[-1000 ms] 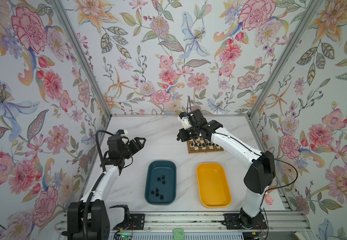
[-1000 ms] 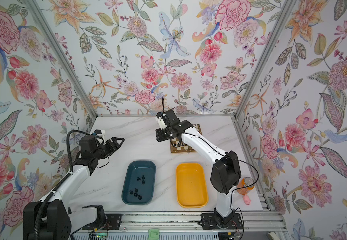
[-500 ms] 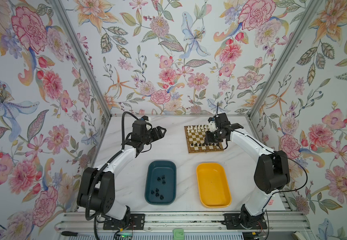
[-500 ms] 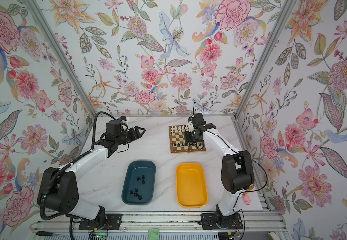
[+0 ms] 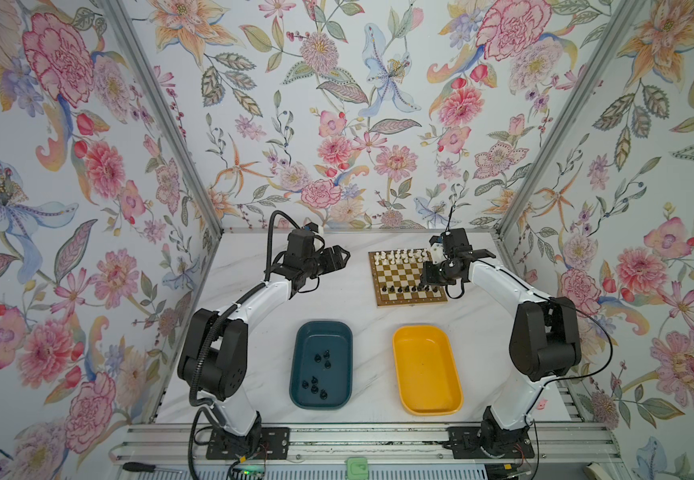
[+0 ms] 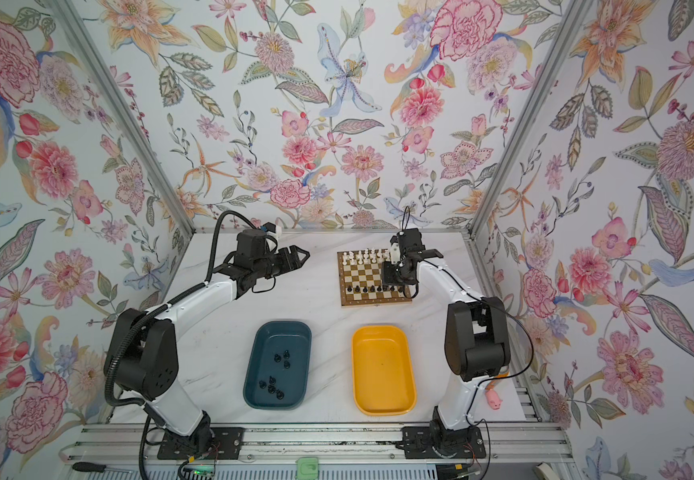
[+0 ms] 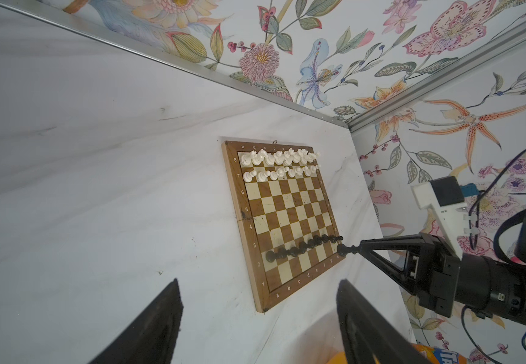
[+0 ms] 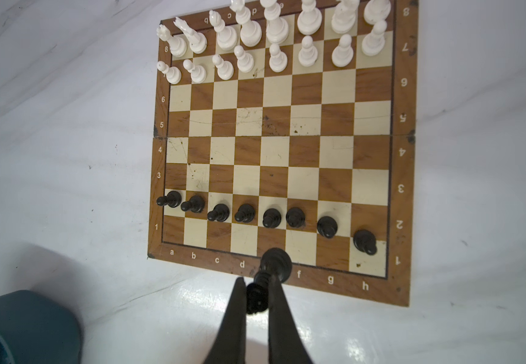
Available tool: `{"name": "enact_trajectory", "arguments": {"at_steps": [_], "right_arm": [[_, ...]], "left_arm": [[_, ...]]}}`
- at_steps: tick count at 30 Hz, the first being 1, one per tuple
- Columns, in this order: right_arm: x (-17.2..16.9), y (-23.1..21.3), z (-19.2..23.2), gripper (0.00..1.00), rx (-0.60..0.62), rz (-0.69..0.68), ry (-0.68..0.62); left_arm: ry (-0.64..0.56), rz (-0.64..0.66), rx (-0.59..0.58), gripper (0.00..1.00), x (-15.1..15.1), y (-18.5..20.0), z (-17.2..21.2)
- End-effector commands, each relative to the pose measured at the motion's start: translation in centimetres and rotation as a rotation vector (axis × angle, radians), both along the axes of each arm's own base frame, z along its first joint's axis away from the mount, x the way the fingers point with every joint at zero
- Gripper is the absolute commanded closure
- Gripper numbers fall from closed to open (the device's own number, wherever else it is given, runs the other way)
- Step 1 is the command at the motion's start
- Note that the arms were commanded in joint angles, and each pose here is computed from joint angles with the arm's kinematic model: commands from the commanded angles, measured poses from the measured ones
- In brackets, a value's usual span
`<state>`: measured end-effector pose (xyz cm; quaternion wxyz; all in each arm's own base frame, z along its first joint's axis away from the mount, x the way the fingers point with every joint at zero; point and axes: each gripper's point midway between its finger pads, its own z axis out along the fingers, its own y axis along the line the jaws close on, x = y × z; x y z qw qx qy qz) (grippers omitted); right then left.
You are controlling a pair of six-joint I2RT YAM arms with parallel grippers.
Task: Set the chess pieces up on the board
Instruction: 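Carry the black piece to the board's nearest row while the left arm rises, then lower the black piece onto the e1 square and open the right gripper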
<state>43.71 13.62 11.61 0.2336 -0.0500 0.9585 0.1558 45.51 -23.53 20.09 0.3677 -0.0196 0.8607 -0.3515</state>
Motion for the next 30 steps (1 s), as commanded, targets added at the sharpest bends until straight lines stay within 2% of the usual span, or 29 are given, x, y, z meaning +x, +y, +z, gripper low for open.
{"name": "enact_trajectory", "arguments": {"at_steps": [1,16,30], "right_arm": [[-0.2,0.3,-1.7,0.96,0.013,0.006,0.035],[-1.4,1.6,-3.8,0.96,0.032,0.015,0.079],[-0.9,1.8,-4.8,0.96,0.018,0.01,0.075]], "left_arm": [[-0.024,-0.031,0.012,0.21,0.4,-0.8,0.6],[-0.008,-0.039,0.028,0.21,0.5,-0.7,0.0],[-0.018,-0.017,0.035,0.22,-0.2,0.3,0.5]]}}
